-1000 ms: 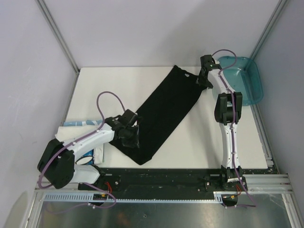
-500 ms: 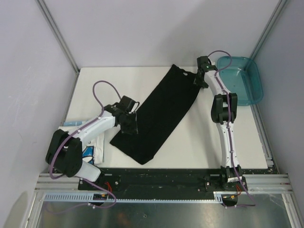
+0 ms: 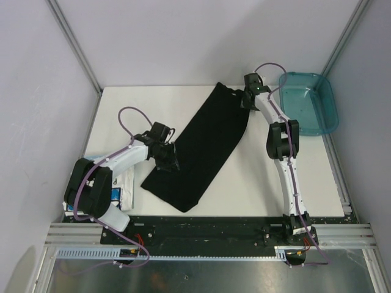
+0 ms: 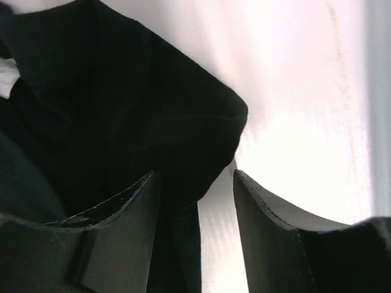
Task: Fold and stack the t-shirts
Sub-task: Rotate the tshirt 75 degrees
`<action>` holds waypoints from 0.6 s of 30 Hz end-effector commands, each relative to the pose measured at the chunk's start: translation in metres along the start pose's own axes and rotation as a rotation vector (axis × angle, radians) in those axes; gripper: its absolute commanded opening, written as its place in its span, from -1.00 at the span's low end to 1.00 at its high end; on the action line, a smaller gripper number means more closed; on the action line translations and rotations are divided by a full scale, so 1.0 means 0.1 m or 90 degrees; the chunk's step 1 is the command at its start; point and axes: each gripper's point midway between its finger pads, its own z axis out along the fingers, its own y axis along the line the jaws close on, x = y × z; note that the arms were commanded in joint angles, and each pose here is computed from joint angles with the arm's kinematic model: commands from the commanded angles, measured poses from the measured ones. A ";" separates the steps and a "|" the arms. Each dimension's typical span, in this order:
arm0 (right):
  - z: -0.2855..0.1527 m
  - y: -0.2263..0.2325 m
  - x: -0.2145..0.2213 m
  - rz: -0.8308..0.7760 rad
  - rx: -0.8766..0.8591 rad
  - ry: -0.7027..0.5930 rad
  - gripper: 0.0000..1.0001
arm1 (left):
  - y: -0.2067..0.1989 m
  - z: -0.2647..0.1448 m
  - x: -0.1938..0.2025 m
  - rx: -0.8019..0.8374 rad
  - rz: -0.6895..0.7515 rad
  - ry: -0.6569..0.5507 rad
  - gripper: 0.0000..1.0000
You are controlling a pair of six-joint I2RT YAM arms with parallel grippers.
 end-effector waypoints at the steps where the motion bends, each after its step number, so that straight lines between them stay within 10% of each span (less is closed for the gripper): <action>1: -0.08 -0.58 -0.08 0.044 0.066 0.025 0.06 | -0.10 0.05 0.22 0.047 0.036 0.032 -0.11; 10: -0.17 -0.71 -0.19 0.093 0.080 0.015 -0.13 | -0.15 0.06 0.51 0.057 0.082 0.058 -0.17; 18: -0.78 -0.38 -0.58 0.143 -0.032 -0.019 0.18 | -0.07 -0.10 0.40 0.039 0.072 -0.006 -0.15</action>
